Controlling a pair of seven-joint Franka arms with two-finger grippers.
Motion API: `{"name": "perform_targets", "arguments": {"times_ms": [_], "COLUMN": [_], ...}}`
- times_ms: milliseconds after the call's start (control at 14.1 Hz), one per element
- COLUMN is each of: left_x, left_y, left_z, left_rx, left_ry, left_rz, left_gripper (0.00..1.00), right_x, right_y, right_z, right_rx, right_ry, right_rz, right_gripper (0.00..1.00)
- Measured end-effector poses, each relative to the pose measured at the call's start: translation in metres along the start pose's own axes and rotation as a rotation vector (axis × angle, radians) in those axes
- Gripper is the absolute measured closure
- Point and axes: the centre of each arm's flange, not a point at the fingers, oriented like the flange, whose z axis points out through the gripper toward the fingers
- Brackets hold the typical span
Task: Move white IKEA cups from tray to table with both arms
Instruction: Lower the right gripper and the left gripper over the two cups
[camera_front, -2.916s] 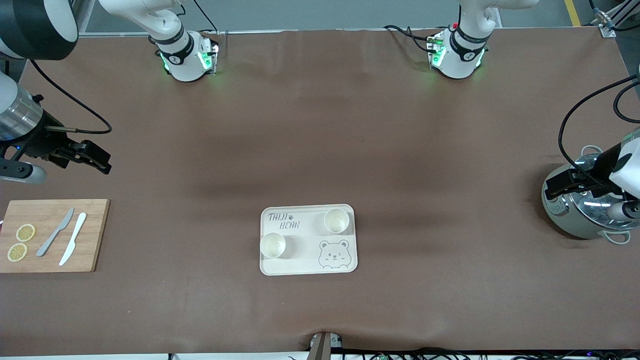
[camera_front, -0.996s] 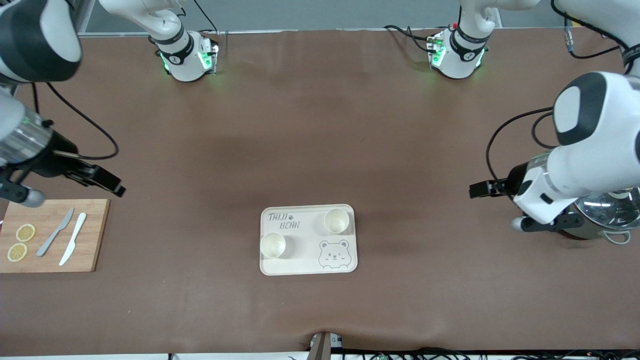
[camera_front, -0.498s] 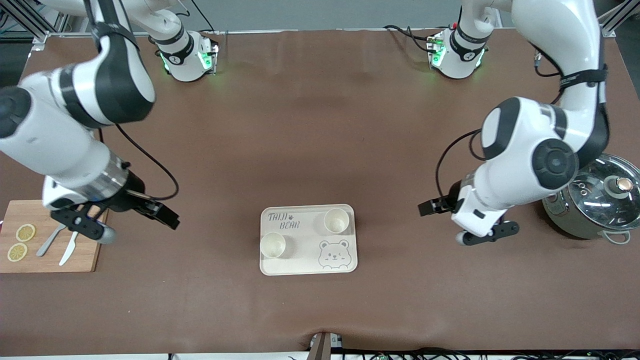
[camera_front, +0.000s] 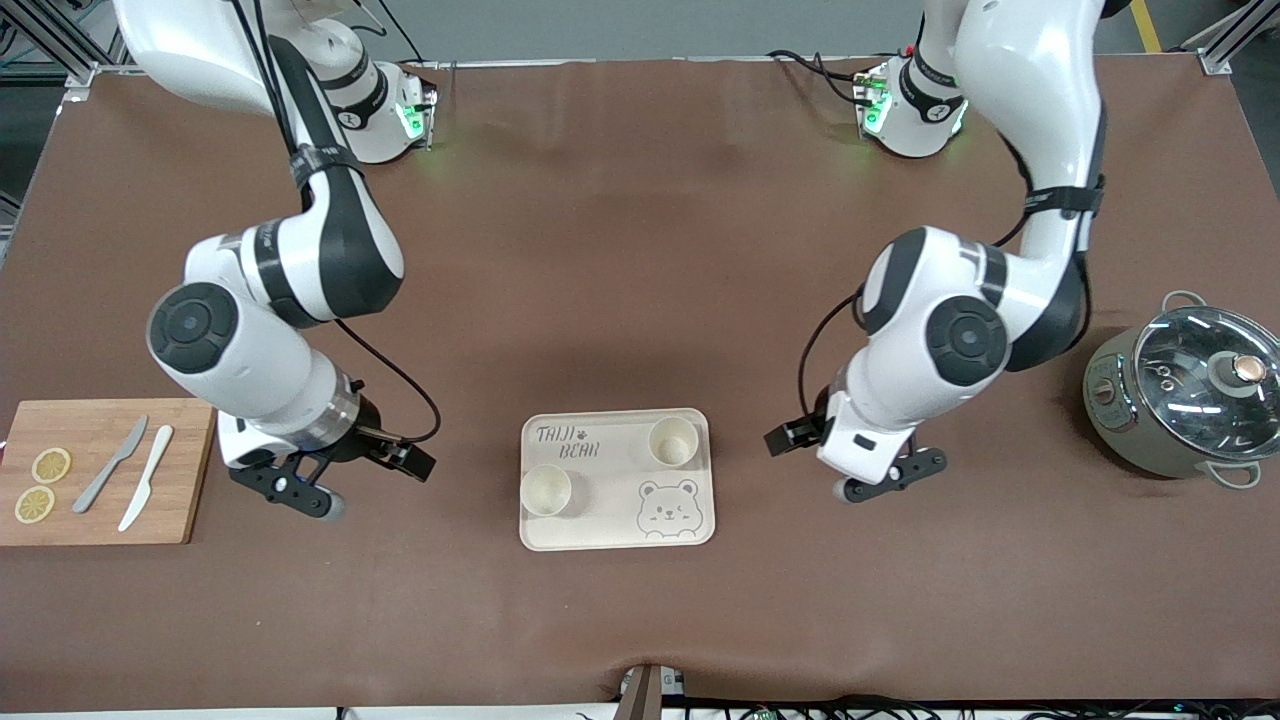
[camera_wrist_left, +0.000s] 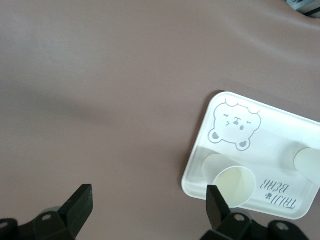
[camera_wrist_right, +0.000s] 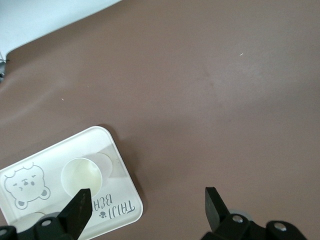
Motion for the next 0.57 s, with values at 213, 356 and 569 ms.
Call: {"name": "perform_targets", "arguments": {"times_ms": [213, 356, 569], "left_x": [-0.018, -0.034, -0.057], "left_y": [0.027, 0.046, 0.067], "left_z": [0.028, 0.046, 0.076], "left_rx": [-0.001, 0.005, 0.021], "left_ry": [0.029, 0.051, 0.066], "left_rz": [-0.016, -0.023, -0.023], "left_gripper": [0.00, 0.00, 0.00], "right_x": [-0.014, -0.029, -0.043], "right_y": [-0.023, -0.045, -0.062], "right_z": [0.020, 0.041, 0.073], "right_rx": [0.008, 0.013, 0.009], "right_ry": [0.009, 0.015, 0.018], "right_rz": [-0.031, -0.015, -0.015], "right_gripper": [0.00, 0.00, 0.00]}}
